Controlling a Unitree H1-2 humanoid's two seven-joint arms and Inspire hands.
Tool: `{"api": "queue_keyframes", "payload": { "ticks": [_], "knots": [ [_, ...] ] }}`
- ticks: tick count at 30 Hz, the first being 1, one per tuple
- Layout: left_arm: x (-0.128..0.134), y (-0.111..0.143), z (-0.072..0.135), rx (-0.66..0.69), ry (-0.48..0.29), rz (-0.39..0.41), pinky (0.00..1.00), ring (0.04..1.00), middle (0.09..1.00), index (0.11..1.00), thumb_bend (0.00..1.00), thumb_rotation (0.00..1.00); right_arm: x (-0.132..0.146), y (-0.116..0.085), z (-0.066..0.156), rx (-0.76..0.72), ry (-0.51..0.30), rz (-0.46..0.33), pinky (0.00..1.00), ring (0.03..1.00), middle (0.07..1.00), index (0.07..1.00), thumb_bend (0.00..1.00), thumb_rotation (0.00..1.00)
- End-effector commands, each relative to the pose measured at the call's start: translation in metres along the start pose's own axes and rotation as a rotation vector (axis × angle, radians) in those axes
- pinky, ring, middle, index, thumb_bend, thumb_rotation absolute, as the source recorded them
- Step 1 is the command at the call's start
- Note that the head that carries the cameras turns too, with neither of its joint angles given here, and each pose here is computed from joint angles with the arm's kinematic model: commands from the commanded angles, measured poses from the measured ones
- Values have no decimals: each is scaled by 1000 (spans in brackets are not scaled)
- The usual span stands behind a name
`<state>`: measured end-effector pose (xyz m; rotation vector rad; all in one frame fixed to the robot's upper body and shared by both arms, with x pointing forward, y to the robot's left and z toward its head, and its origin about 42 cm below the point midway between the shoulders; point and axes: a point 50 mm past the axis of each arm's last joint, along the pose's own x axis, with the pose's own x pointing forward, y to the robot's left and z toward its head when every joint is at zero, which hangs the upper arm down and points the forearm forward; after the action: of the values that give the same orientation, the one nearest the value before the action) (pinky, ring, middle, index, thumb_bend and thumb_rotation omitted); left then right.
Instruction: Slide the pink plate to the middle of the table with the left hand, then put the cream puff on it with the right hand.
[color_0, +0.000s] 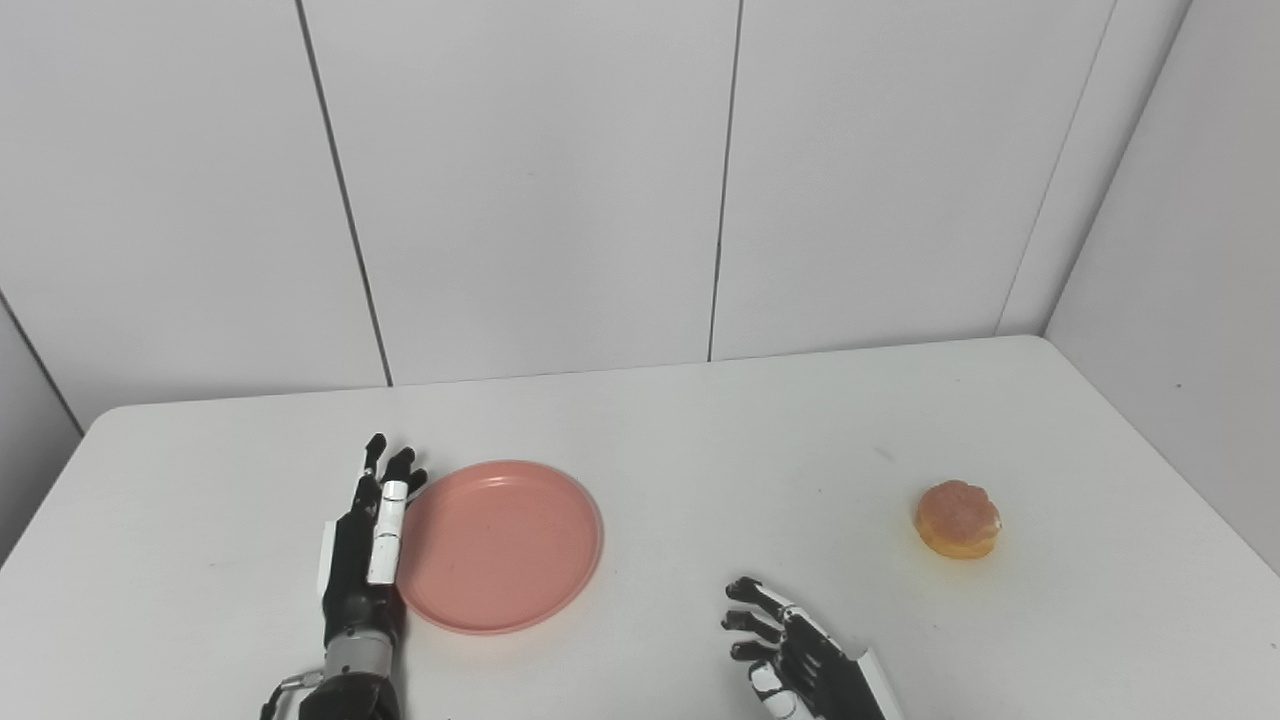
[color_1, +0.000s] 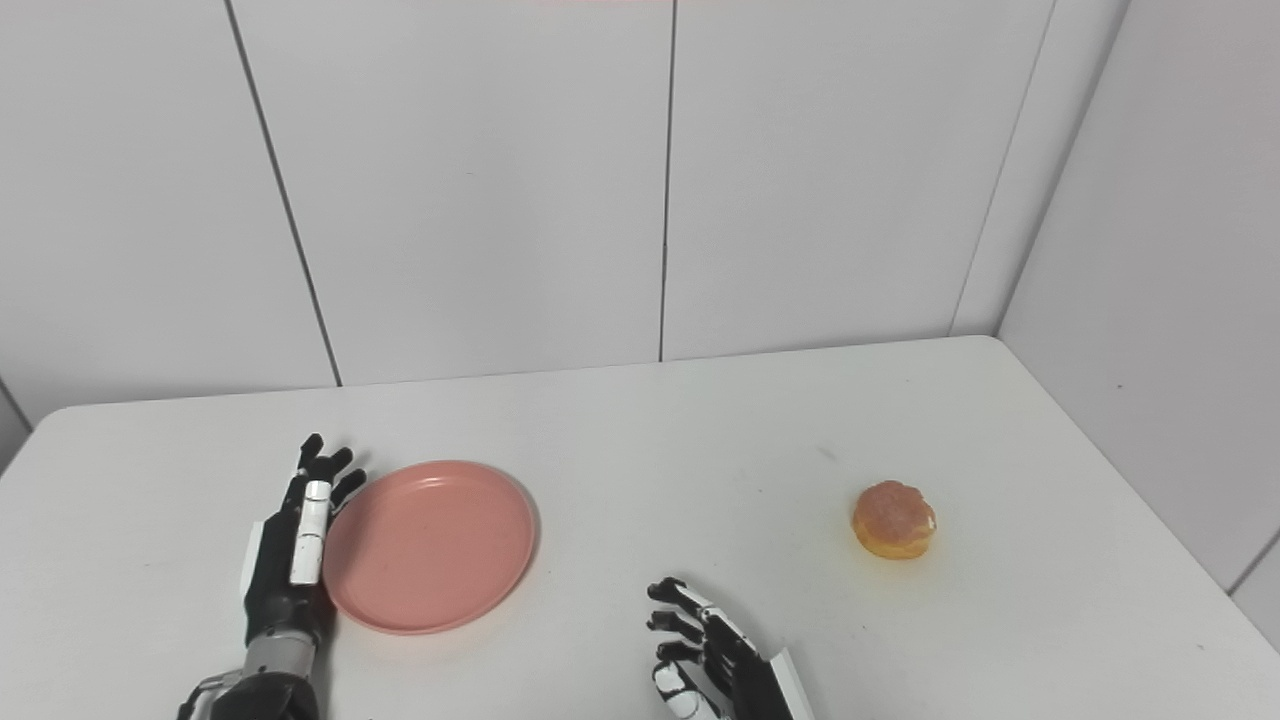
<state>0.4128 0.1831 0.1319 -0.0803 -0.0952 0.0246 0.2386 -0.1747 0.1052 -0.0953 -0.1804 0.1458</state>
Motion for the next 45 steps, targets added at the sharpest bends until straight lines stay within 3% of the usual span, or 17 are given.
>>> {"api": "queue_keyframes", "payload": {
  "ticks": [1,15,19,23,28,36,39,45],
  "knots": [
    [-6,-35,-8,-51,58,-107,830,866,900,941,828,876,-6,20,-20,26,139,44,724,804,898,795,701,834],
    [2,-51,-5,-69,53,-129,841,874,917,961,821,896,-2,25,-21,-27,137,39,755,832,920,822,713,886],
    [3,-53,-4,-71,54,-131,843,870,917,961,818,895,-4,21,-17,-129,113,22,809,843,885,834,685,848],
    [3,-56,-4,-68,62,-126,820,854,902,948,836,880,-6,13,-8,-233,67,-12,790,837,851,839,709,785],
    [4,-61,-7,-76,75,-142,829,861,906,959,826,887,0,-12,22,-347,-19,-101,731,794,829,863,751,663],
    [4,-67,-9,-90,79,-133,815,852,892,947,836,868,9,-55,69,-530,-58,-184,724,803,837,884,759,543],
    [2,-63,-12,-92,82,-125,812,854,897,951,826,867,15,-81,94,-652,-115,-219,725,798,835,862,750,472],
    [1,-58,-14,-92,88,-121,800,858,895,957,817,881,28,-112,130,-816,-208,-287,600,723,788,800,796,420]
  ]
}}
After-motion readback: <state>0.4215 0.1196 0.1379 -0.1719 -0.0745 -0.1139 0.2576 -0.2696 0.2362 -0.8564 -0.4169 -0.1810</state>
